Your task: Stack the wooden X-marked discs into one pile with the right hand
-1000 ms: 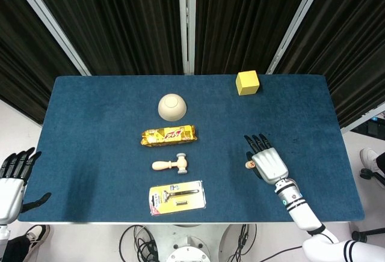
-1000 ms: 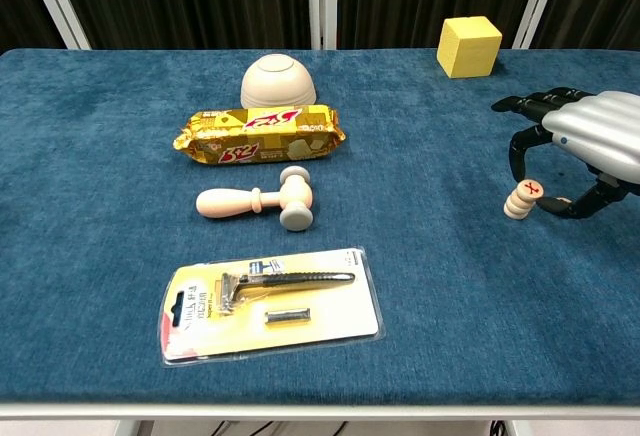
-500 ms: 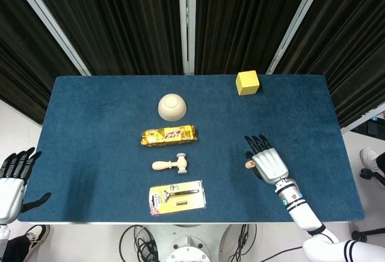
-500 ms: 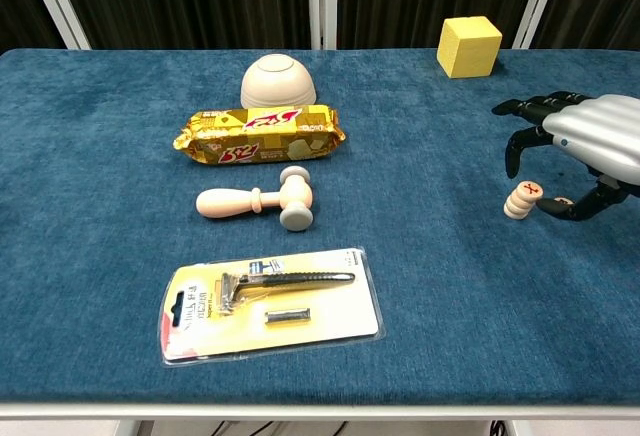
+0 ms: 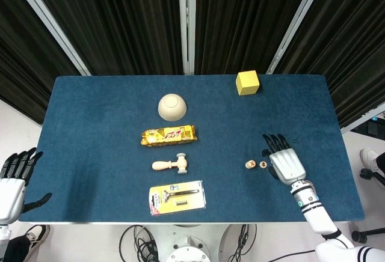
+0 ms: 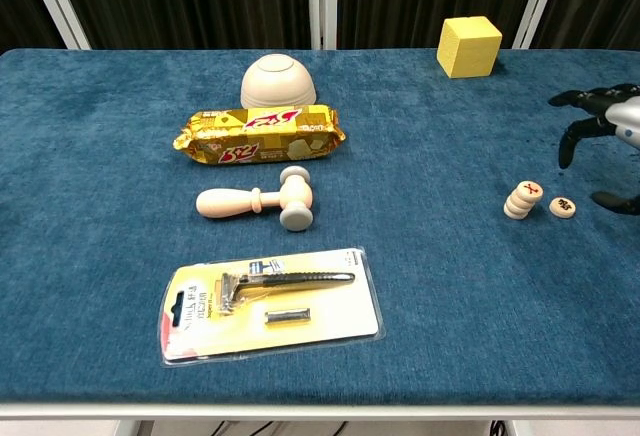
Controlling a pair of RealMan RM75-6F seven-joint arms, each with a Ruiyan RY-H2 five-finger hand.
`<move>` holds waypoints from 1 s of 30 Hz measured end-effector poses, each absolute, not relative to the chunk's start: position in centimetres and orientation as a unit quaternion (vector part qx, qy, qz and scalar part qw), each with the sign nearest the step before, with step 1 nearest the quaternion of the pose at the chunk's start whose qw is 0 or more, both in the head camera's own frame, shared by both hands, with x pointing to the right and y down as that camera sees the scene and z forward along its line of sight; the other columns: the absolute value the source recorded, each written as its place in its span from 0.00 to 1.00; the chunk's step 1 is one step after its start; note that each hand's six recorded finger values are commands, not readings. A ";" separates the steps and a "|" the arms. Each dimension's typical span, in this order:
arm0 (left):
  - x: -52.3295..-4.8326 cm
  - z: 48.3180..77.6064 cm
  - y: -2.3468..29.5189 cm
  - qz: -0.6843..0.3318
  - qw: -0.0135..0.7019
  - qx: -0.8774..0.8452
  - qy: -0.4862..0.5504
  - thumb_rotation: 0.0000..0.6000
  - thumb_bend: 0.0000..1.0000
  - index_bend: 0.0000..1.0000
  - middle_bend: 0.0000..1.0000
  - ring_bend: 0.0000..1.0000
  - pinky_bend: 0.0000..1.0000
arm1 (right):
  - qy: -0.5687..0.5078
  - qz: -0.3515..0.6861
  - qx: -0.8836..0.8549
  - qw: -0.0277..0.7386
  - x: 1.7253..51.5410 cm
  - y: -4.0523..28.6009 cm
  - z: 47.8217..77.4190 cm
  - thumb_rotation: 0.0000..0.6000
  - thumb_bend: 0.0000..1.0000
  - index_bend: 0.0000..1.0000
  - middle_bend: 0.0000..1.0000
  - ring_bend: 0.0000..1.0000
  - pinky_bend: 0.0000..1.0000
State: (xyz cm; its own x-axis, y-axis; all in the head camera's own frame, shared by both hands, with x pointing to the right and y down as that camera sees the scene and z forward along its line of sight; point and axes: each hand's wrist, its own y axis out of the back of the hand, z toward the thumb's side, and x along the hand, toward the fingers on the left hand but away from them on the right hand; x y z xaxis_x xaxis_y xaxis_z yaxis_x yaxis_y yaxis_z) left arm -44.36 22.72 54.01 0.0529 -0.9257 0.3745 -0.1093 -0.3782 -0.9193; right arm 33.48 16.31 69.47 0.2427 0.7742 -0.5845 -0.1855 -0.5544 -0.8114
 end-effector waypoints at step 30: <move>-44.6 54.2 22.6 -0.551 0.369 -0.622 0.416 1.00 0.14 0.08 0.00 0.00 0.00 | -0.218 0.578 -0.677 0.400 32.8 17.1 72.7 1.00 0.29 0.42 0.00 0.00 0.00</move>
